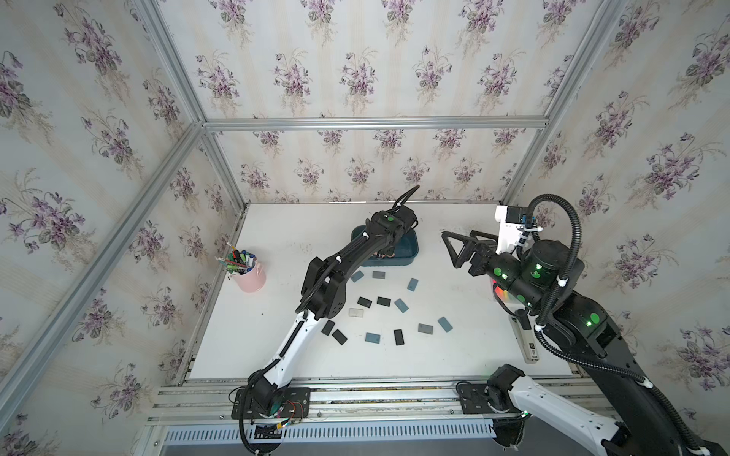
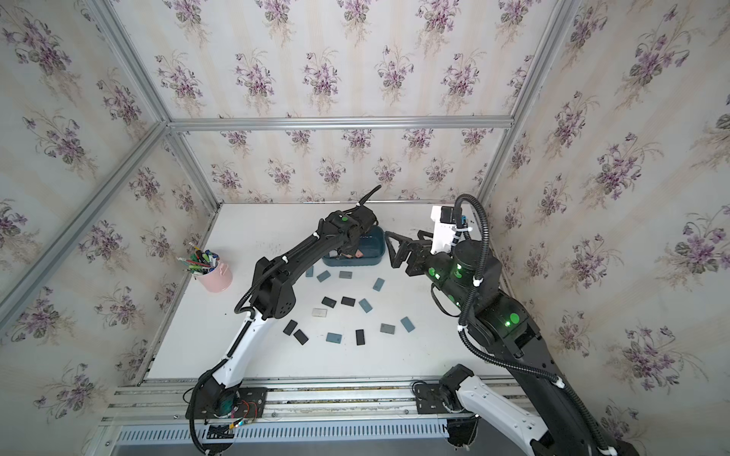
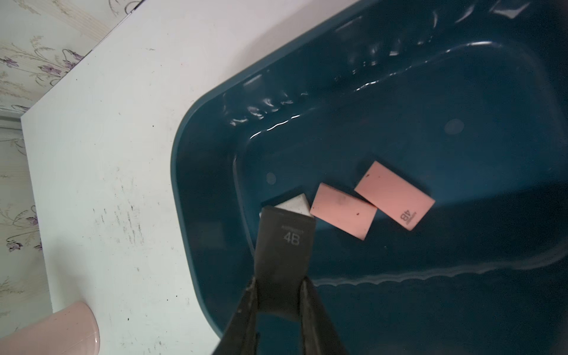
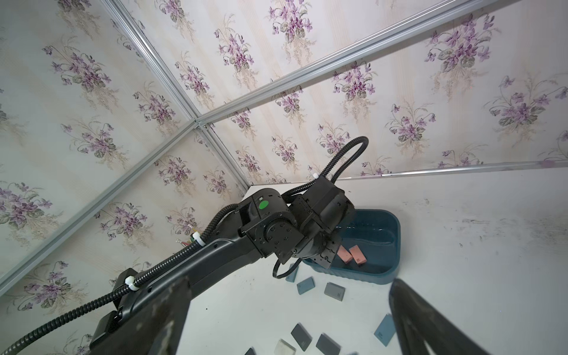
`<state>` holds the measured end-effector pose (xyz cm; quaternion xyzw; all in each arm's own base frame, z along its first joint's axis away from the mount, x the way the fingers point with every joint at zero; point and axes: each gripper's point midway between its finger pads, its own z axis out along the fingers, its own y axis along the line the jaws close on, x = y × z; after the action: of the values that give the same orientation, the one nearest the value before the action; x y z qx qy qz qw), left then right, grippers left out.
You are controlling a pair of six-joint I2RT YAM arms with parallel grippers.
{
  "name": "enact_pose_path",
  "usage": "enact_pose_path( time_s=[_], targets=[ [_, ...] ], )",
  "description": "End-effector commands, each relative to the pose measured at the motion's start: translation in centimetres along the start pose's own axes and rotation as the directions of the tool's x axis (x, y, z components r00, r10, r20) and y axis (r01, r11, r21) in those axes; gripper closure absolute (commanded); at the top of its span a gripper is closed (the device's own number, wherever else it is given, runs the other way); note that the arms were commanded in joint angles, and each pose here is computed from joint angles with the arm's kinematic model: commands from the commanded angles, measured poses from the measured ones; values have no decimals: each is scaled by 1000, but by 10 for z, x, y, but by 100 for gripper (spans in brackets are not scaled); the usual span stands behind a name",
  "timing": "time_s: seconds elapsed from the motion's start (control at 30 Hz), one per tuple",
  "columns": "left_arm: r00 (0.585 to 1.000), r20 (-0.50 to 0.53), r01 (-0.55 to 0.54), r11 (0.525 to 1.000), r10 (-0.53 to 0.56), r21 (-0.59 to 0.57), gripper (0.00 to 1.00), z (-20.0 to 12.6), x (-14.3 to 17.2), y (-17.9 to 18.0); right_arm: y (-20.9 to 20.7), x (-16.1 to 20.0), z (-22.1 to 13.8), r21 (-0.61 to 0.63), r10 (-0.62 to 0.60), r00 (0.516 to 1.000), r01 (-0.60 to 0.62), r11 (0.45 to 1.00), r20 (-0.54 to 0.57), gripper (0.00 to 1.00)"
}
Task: Put the eraser in the storage box
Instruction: Place the eraser in the storage box, then pick up the eraser from the center of the board.
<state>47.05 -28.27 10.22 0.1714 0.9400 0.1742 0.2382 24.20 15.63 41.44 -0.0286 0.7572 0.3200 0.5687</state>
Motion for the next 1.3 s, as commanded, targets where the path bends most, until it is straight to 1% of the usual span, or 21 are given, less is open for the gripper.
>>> enact_pose_path(
  time_s=[0.0,0.1,0.2,0.37,0.4,0.47,0.53,0.63,0.73,0.9,1.0,1.07,1.17,1.27],
  targets=[
    [997,19,-68,997,69,-45,73,-2,-3,1,-2,1,-2,7,7,1000,-7,1000,9,0],
    [992,37,-115,989,119,-93,63,-2,-6,0,-4,3,-2,9,9,1000,-9,1000,10,0],
    [985,48,-160,978,168,-136,58,-1,-8,-2,-4,3,-2,5,13,1000,-13,1000,11,0],
    [981,31,-183,970,190,-159,46,5,-3,-2,-5,4,-4,6,16,1000,-16,1000,13,0],
    [981,29,-186,969,193,-162,41,6,-3,-2,-5,4,-4,6,16,1000,-17,1000,13,0],
    [980,31,-190,966,198,-178,34,4,-3,0,-5,4,-3,7,16,1000,-16,1000,14,0],
    [977,38,-199,962,210,-188,31,1,-5,1,-4,4,-3,5,17,1000,-17,1000,15,0],
    [973,52,-208,954,224,-216,22,-4,-8,4,-4,5,-2,0,20,1000,-20,1000,13,0],
    [971,60,-215,951,233,-225,11,-7,-10,5,-5,6,-1,1,21,1000,-21,1000,13,0],
    [970,66,-215,949,236,-232,9,-10,-12,8,-4,4,0,2,16,1000,-16,1000,17,0],
    [971,72,-209,952,230,-222,2,-13,-13,7,-3,3,0,1,15,1000,-15,1000,18,0],
    [973,78,-196,956,218,-220,1,-16,-14,9,-3,3,1,-1,15,1000,-15,1000,17,0],
    [980,111,-145,972,167,-186,1,-33,-19,14,-4,2,1,6,12,1000,-12,1000,18,0],
    [981,169,-71,990,92,-122,1,-61,-29,23,-4,2,3,17,9,1000,-9,1000,10,0]
  ],
)
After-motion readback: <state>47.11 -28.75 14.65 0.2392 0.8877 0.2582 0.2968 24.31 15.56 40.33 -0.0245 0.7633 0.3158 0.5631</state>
